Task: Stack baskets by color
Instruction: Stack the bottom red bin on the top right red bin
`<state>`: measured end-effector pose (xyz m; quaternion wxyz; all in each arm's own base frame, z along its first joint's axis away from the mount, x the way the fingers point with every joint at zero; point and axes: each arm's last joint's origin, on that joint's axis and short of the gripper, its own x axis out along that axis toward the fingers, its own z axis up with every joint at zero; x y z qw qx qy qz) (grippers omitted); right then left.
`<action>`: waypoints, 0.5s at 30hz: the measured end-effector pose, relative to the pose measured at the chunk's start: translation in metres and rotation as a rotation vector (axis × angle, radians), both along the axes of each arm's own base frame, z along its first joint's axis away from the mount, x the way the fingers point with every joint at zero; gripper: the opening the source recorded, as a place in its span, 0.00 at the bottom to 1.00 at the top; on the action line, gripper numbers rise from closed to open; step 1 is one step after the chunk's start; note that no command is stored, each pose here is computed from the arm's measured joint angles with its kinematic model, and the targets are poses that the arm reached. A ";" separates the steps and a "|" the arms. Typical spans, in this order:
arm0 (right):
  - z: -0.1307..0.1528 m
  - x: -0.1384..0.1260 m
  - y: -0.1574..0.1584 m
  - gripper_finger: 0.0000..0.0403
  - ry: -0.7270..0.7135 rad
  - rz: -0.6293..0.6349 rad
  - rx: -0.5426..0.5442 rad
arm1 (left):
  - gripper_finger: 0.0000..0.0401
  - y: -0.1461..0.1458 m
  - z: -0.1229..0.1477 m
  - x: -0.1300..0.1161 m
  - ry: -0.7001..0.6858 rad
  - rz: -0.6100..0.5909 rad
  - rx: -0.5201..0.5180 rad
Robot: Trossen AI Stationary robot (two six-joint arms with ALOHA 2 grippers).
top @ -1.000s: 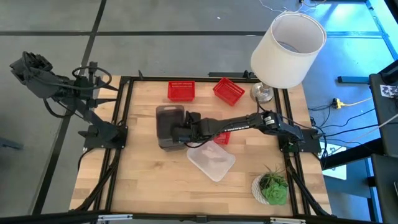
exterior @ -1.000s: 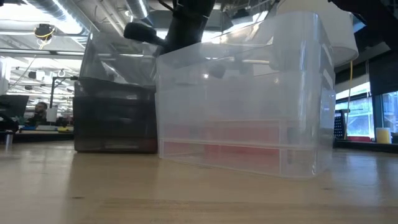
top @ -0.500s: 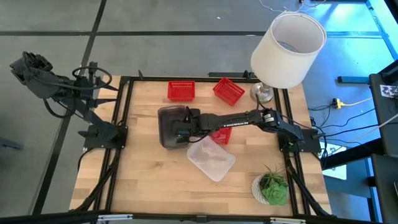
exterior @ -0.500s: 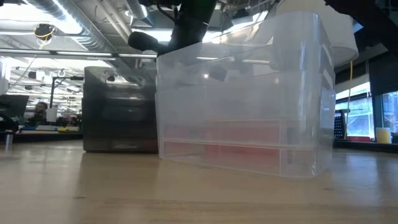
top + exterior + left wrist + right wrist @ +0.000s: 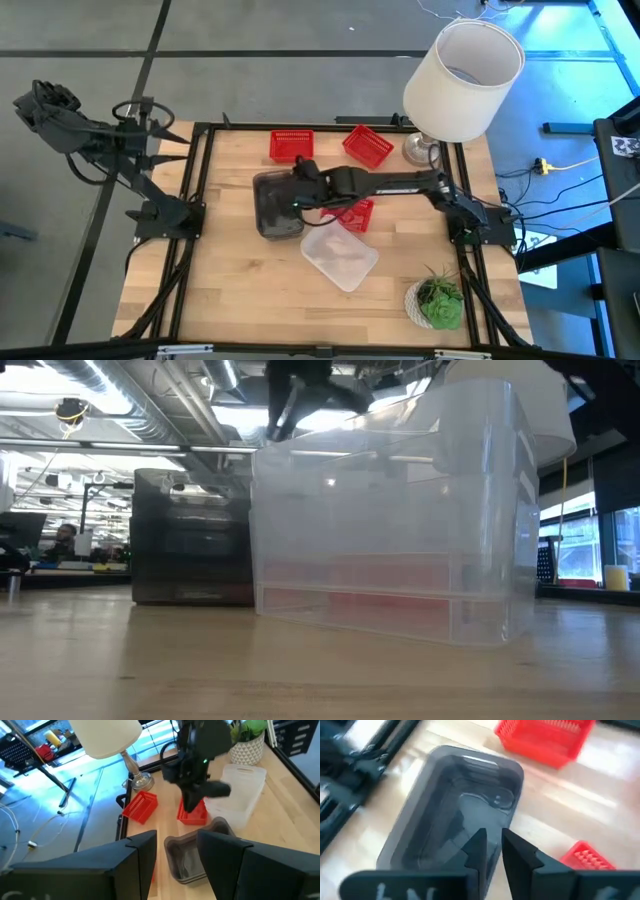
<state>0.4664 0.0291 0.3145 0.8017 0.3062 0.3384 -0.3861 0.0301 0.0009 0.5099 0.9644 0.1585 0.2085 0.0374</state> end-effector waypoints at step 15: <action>0.032 -0.057 -0.040 0.05 0.362 0.362 0.096 | 0.33 -0.008 -0.020 0.018 -0.042 0.281 0.085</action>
